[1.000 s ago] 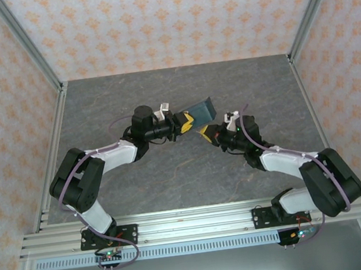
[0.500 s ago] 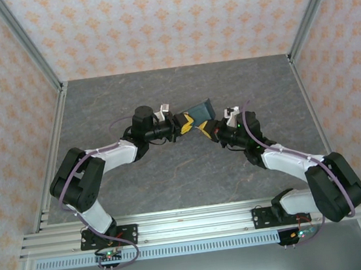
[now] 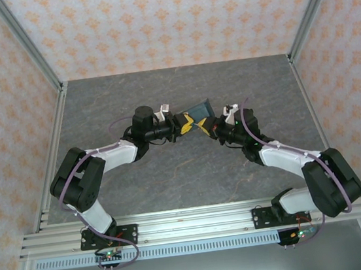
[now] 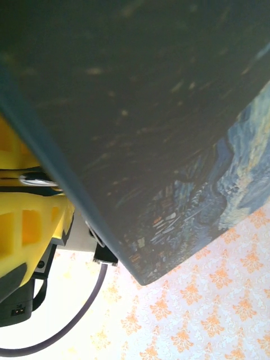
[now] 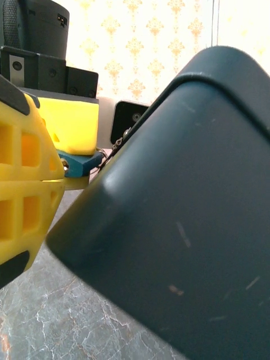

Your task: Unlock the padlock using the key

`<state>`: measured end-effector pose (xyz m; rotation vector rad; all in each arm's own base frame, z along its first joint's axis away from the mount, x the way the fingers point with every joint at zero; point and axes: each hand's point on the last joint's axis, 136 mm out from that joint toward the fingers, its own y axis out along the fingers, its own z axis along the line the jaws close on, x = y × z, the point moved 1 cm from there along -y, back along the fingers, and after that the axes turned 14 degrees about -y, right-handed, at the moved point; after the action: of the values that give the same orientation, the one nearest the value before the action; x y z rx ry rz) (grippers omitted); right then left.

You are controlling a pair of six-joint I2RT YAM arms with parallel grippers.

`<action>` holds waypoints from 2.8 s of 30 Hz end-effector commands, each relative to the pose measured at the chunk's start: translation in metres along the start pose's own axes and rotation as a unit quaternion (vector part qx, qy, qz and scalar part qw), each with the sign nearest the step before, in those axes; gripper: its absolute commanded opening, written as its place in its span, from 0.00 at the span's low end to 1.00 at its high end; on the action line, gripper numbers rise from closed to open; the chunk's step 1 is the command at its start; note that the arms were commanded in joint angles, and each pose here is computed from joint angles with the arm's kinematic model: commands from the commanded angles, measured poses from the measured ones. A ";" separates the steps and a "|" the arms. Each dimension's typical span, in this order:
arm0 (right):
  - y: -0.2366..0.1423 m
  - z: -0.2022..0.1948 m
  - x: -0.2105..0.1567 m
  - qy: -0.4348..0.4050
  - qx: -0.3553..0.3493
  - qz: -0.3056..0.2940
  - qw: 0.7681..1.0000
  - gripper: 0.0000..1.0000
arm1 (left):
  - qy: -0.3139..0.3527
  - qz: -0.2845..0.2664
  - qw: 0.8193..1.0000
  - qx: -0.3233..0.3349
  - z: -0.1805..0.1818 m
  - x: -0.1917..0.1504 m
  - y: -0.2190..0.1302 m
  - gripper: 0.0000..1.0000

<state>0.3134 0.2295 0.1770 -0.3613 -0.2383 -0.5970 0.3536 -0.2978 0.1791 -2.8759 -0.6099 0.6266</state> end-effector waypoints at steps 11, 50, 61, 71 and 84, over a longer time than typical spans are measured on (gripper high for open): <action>0.004 0.019 0.014 -0.005 0.025 -0.027 0.999 0.00 | 0.036 0.012 0.999 -0.025 -0.017 -0.006 0.002 0.00; 0.034 0.050 0.016 0.036 0.058 -0.035 0.997 0.00 | 0.049 0.009 0.999 0.003 -0.009 -0.020 0.016 0.00; 0.041 0.046 0.018 0.054 0.058 -0.048 0.996 0.00 | 0.058 0.015 0.998 -0.002 -0.011 -0.026 0.020 0.00; 0.035 0.011 0.028 0.048 0.019 -0.064 0.997 0.00 | 0.063 0.022 0.998 -0.005 -0.012 -0.032 0.017 0.00; 0.062 0.036 0.039 0.037 0.057 -0.044 0.997 0.00 | 0.068 0.049 0.996 -0.015 -0.013 -0.044 0.026 0.00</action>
<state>0.3548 0.2619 0.1641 -0.3163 -0.1088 -0.6394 0.3863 -0.2810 0.1606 -2.7331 -0.9447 0.5541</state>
